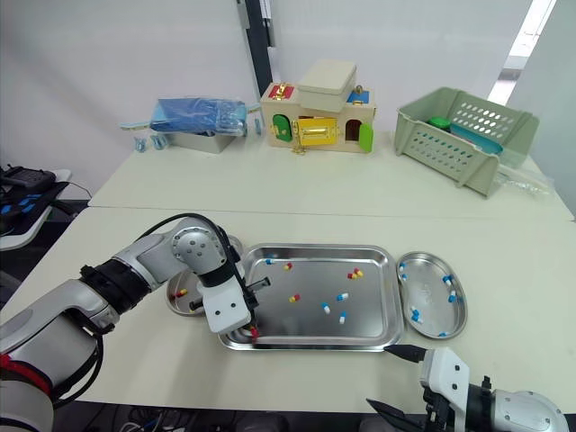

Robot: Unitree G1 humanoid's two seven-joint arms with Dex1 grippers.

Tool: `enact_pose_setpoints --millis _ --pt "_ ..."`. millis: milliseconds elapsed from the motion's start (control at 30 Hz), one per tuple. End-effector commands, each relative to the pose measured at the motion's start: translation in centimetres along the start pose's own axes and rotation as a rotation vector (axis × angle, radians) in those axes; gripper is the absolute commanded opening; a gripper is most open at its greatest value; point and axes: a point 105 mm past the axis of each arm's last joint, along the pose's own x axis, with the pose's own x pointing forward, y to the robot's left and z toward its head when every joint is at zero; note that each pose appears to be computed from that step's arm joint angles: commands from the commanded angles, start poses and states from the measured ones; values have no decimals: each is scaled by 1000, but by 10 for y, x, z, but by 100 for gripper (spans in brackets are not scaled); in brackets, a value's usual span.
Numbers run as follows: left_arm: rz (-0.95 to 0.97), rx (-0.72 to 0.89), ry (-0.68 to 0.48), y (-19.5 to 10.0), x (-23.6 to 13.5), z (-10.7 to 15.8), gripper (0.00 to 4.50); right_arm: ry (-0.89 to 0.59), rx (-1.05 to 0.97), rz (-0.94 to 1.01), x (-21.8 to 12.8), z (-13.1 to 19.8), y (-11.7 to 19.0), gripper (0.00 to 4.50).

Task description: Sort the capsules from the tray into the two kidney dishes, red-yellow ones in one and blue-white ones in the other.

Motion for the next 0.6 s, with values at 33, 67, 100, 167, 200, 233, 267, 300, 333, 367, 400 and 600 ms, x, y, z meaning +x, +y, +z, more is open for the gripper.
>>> enact_pose_setpoints --millis 33,67,100,167,200,233,267,300,333,367,400,600 --pt "78 -25 -25 8 -18 8 3 -27 -27 17 1 10 3 450" --pt "105 -44 -34 9 -24 11 3 -30 -26 19 1 10 4 450" --pt "140 -82 -51 8 -33 13 3 -36 -26 24 1 11 4 450" --pt "194 -161 -75 3 -48 18 3 -47 -28 35 1 13 6 450" --pt "211 -194 -85 0 -53 20 3 -50 -28 39 1 13 6 450" --pt "228 -233 -91 -5 -57 22 3 -52 -29 44 2 13 6 450" --pt "245 -272 -98 -9 -62 23 3 -51 -32 49 2 12 6 450" --pt "264 -319 -102 -15 -67 24 3 -52 -34 51 2 12 6 450" --pt "281 -373 -98 -22 -72 23 3 -51 -35 51 2 11 5 450" --pt "291 -408 -95 -26 -75 23 3 -51 -36 51 1 11 4 450" --pt "305 -458 -75 -33 -79 20 3 -51 -37 51 1 10 3 450" --pt "467 -787 10 -62 -99 -7 3 -54 -35 43 2 8 3 450"
